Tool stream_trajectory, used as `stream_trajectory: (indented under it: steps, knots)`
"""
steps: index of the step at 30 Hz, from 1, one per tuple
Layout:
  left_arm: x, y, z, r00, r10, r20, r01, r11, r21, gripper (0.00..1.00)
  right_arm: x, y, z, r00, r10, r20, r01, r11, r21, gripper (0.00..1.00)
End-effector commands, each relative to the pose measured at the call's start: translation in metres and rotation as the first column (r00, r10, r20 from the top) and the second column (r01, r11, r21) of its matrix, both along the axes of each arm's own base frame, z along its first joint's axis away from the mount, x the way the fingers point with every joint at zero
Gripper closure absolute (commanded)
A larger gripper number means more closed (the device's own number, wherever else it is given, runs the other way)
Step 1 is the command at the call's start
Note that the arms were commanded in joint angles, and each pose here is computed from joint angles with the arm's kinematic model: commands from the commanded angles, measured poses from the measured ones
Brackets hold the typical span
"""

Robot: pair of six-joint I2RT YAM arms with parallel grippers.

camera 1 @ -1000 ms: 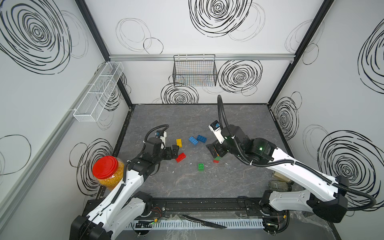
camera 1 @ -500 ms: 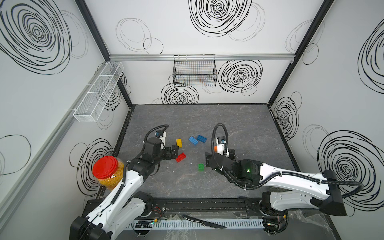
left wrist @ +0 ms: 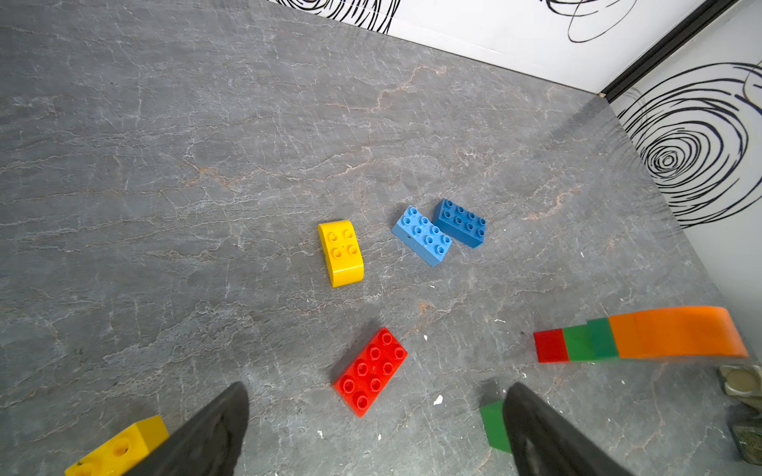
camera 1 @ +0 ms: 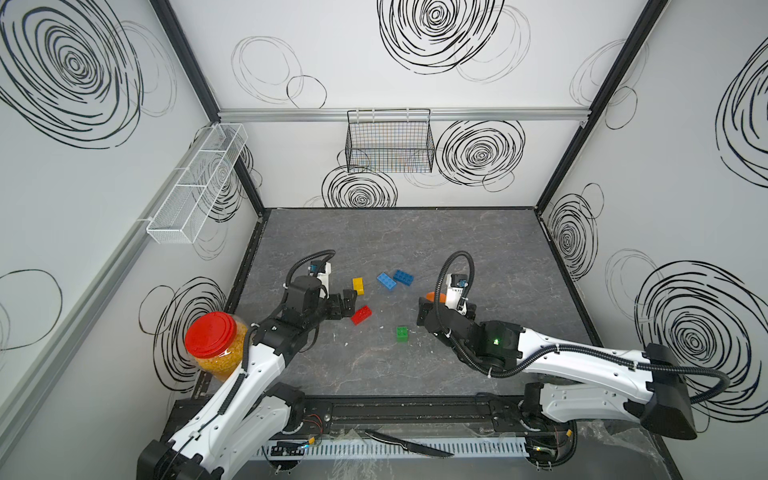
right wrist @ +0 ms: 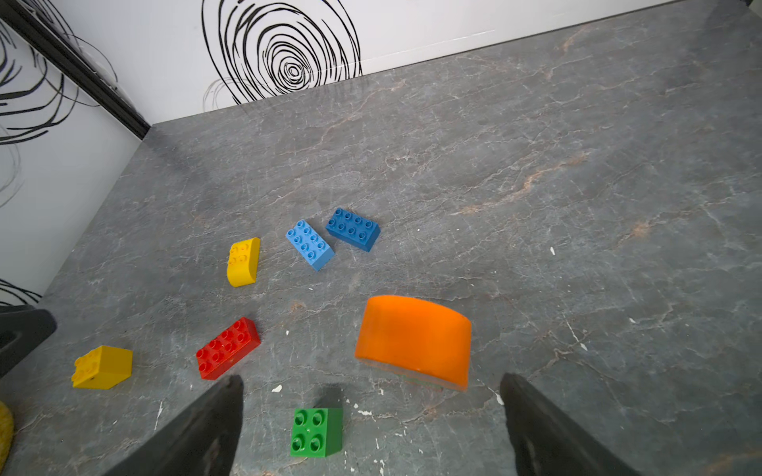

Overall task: Assemble an ice cream with lego
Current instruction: Adjust the lego brick at the center of the board.

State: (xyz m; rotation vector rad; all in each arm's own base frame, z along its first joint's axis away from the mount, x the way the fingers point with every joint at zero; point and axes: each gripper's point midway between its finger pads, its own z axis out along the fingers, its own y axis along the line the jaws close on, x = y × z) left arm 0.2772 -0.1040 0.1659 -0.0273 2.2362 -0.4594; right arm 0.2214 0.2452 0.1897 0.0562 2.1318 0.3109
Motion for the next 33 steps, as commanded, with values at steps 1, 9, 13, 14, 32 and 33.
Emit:
stream_trajectory:
  steps: [1, 9, 13, 14, 32, 33]
  knots:
    - [0.001, 0.001, 0.014, 1.000, 0.012, 0.028, -0.011, 1.000, -0.019, 0.01, 0.006, -0.002, 0.004, 0.998, -0.056, 0.022, 0.055, 0.998, 0.008, 0.01]
    - [0.001, 0.002, 0.014, 0.999, 0.016, 0.031, -0.015, 1.000, -0.022, 0.01, 0.012, -0.001, -0.019, 0.996, -0.094, 0.006, 0.094, 0.987, -0.132, 0.01]
    - [0.001, 0.003, 0.014, 0.999, 0.020, 0.030, -0.019, 1.000, -0.023, 0.01, 0.014, 0.000, -0.028, 0.995, -0.102, 0.004, 0.102, 0.981, -0.167, 0.01]
    - [0.002, 0.003, 0.014, 0.999, 0.021, 0.031, -0.020, 1.000, -0.024, 0.01, 0.014, -0.003, -0.031, 0.994, -0.111, 0.005, 0.110, 0.979, -0.171, 0.01]
    - [0.002, 0.005, 0.012, 0.999, 0.028, 0.026, -0.027, 0.999, -0.026, 0.01, 0.020, -0.001, -0.055, 0.997, -0.067, -0.025, 0.062, 0.986, -0.158, 0.06]
    - [0.002, 0.005, 0.013, 0.999, 0.029, 0.027, -0.028, 0.999, -0.026, 0.01, 0.021, -0.001, -0.056, 0.997, -0.067, -0.026, 0.063, 0.985, -0.158, 0.07]
